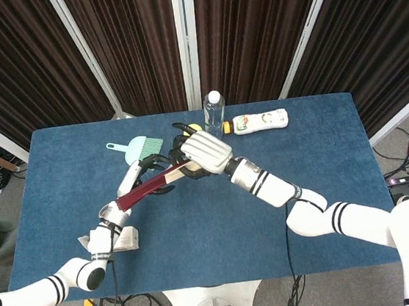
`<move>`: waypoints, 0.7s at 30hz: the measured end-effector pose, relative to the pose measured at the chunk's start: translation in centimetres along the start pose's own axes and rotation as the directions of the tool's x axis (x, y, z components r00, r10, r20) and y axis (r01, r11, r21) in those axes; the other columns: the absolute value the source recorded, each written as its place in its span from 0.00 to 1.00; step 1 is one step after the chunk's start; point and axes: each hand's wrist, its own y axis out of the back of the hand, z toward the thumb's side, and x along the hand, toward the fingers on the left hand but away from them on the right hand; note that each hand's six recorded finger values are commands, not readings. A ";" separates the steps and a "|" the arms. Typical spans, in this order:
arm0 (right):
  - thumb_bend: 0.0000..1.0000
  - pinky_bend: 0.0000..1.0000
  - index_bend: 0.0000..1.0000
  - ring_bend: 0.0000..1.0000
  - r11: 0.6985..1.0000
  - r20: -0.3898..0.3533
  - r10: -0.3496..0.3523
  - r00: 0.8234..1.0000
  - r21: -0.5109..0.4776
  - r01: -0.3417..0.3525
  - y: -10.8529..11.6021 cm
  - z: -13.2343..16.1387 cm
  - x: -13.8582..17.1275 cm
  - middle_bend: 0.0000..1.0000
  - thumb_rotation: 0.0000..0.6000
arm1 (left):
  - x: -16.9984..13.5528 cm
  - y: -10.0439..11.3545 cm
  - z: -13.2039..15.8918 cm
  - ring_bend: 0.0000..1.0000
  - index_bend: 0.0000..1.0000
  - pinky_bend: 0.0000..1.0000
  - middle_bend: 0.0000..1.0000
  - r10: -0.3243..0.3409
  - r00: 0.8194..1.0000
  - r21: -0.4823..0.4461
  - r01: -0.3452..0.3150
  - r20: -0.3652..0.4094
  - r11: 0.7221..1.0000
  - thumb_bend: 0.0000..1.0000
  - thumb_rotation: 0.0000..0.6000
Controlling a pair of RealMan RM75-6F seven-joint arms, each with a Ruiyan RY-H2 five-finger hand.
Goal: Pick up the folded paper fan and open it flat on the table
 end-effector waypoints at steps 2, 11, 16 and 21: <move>0.64 0.00 0.75 0.28 1.000 0.003 -0.005 1.000 -0.001 0.005 -0.2 0.1 -0.1 0.58 1.00 | 0.1 0.0 -0.1 0.41 0.51 0.42 0.49 0.019 1.000 -0.006 -0.019 0.001 1.000 0.19 1.00; 0.64 0.00 0.75 0.28 0.999 -0.003 -0.047 0.999 0.005 0.047 -0.1 0.6 0.7 0.57 1.00 | 0.1 0.5 -0.5 0.64 0.71 0.63 0.73 0.131 0.991 -0.009 -0.131 -0.010 0.991 0.34 1.00; 0.65 0.00 0.75 0.28 0.996 -0.005 -0.083 0.997 0.033 0.084 0.8 0.2 2.1 0.57 1.00 | -0.5 1.9 -0.7 0.64 0.73 0.63 0.73 0.158 0.987 0.105 -0.156 -0.019 0.982 0.34 1.00; 0.65 0.00 0.74 0.28 0.988 -0.015 -0.107 0.994 0.113 0.108 1.3 -0.5 4.7 0.57 1.00 | -1.4 3.8 -0.8 0.64 0.72 0.63 0.72 0.206 0.979 0.267 -0.195 -0.012 0.944 0.34 1.00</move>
